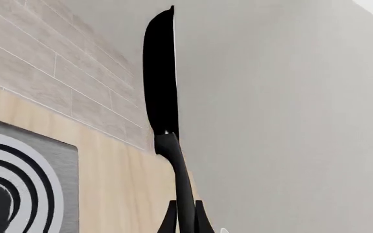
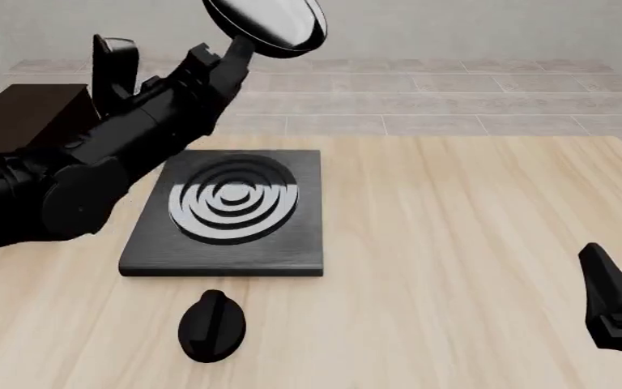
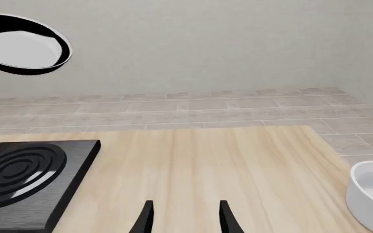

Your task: Put the frying pan on top of the cabinet.

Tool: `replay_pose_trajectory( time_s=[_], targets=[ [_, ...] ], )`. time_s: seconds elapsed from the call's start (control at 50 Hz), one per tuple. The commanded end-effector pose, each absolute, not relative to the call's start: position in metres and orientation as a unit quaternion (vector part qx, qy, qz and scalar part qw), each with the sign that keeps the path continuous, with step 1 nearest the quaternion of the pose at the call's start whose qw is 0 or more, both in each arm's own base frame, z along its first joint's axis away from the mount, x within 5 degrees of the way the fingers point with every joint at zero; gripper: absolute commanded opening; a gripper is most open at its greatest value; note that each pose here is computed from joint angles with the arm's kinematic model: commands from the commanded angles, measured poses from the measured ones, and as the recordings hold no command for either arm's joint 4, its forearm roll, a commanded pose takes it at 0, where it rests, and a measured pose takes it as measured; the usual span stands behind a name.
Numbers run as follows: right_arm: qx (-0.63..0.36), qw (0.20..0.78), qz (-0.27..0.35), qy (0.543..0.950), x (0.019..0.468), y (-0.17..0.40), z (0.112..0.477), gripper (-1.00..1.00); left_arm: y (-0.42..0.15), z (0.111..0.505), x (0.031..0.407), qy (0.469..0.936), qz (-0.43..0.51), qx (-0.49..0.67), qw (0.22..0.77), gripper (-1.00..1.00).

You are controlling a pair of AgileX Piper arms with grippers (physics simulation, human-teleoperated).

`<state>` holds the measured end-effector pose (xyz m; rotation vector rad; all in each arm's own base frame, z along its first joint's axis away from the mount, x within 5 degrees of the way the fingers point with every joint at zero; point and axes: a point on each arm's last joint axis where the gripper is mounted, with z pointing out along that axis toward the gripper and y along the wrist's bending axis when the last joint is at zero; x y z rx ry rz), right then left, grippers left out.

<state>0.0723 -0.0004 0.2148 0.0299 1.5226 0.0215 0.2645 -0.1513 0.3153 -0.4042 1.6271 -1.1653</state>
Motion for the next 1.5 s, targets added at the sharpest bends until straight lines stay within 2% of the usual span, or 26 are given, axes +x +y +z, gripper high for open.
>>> replay_pose_trajectory(
  time_s=[0.02, 0.78, 0.96, 1.5],
  targets=[
    [0.013, 0.724, 0.009, 0.69, 0.072, 0.0, 0.215, 1.0, -0.127, 0.342, 0.245, 0.643, -0.496, -0.161, 0.561, -1.0],
    [0.012, 0.725, 0.009, 0.689, 0.07, 0.0, 0.215, 1.0, -0.042, 0.348, 0.185, 0.565, -0.489, -0.276, 0.604, -1.0],
    [0.011, 0.725, 0.008, 0.688, 0.07, 0.0, 0.215, 1.0, -0.019, 0.354, 0.157, 0.536, -0.473, -0.308, 0.628, -1.0],
    [0.009, 0.725, 0.008, 0.688, 0.068, 0.0, 0.214, 1.0, -0.002, 0.344, 0.103, 0.487, -0.479, -0.351, 0.64, -1.0]
  ],
)
